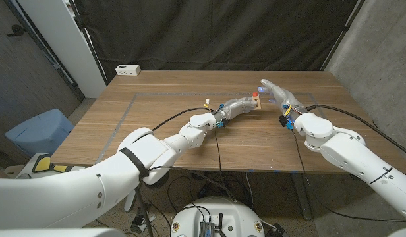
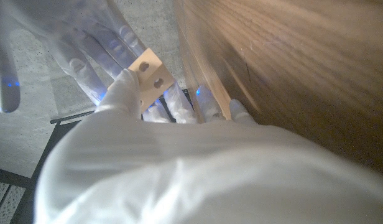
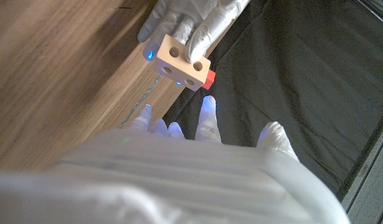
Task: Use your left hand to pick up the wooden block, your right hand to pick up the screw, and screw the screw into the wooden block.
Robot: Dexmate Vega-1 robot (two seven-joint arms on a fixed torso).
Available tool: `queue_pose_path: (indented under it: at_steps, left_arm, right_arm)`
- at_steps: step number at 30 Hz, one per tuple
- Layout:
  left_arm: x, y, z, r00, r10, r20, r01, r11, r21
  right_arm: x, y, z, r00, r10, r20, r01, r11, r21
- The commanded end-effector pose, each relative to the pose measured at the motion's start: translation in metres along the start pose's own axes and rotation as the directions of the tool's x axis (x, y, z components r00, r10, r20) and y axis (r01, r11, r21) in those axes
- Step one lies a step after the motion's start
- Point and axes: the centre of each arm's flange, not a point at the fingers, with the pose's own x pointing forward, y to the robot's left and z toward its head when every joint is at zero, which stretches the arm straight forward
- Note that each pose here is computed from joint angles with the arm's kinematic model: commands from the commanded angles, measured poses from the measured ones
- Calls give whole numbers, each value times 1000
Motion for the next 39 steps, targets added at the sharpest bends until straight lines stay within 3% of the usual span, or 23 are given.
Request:
queue_pose_path:
  at_steps: [1, 17, 39]
  left_arm:
    - [3, 3, 2, 1000, 14, -23, -14, 1000, 0]
    - [7, 4, 2, 999, 23, -50, -24, 1000, -5]
    - [3, -1, -1, 1000, 4, -19, -4, 1000, -6]
  right_arm:
    - [7, 2, -4, 1000, 22, -14, -22, 1000, 11]
    - [7, 7, -4, 999, 37, -20, -37, 999, 10]
    - [-7, 14, -4, 999, 40, -20, -40, 999, 7]
